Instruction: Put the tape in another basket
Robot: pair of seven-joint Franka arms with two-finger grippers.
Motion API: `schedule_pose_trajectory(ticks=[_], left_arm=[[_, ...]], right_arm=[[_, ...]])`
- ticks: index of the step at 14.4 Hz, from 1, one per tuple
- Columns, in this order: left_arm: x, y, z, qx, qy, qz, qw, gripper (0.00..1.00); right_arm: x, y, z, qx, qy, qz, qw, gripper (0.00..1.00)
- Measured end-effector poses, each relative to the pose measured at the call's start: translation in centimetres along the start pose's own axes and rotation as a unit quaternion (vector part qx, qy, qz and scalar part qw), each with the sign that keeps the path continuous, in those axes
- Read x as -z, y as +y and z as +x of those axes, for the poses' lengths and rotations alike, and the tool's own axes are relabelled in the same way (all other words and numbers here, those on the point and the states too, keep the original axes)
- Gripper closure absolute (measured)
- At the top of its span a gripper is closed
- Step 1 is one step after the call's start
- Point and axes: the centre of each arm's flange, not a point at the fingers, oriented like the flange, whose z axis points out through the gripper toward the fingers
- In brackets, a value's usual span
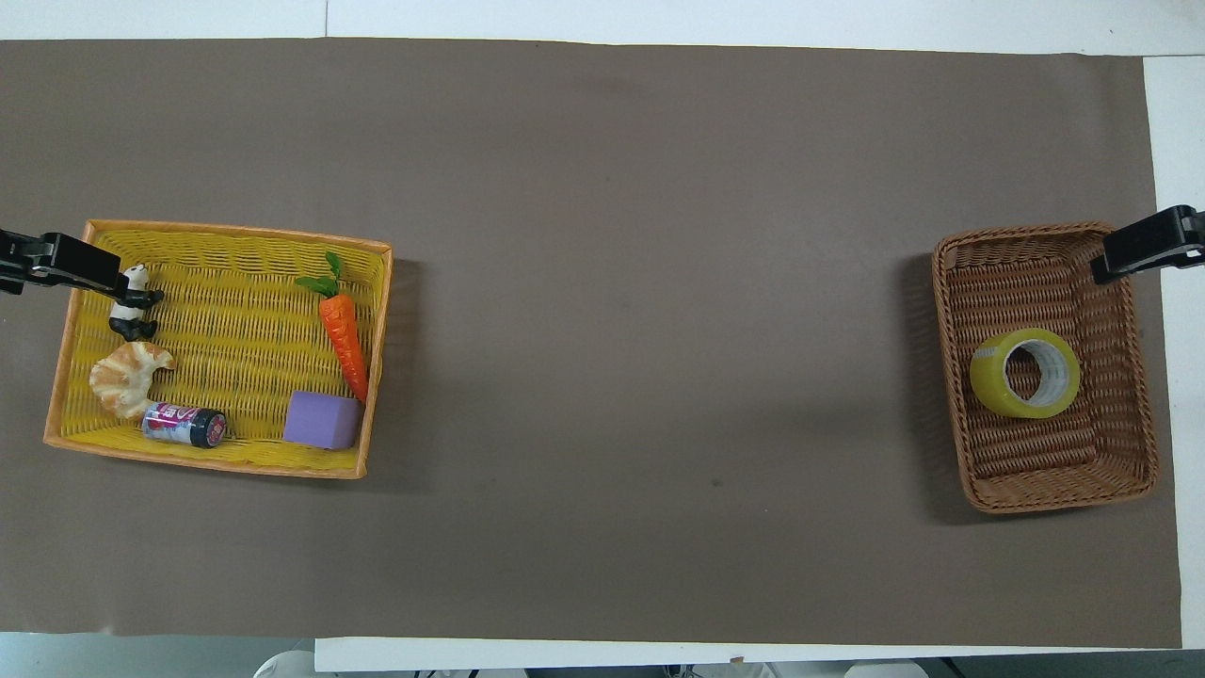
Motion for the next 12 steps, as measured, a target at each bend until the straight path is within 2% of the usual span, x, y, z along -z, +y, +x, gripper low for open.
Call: schedule_pose_trajectory(ticks=[12], left_arm=[[0.0, 0.0, 0.0, 0.0, 0.0, 0.0, 1.0, 0.0]], right_arm=[[0.5, 2.0, -0.8, -0.031, 0.002, 0.0, 1.0, 0.0]])
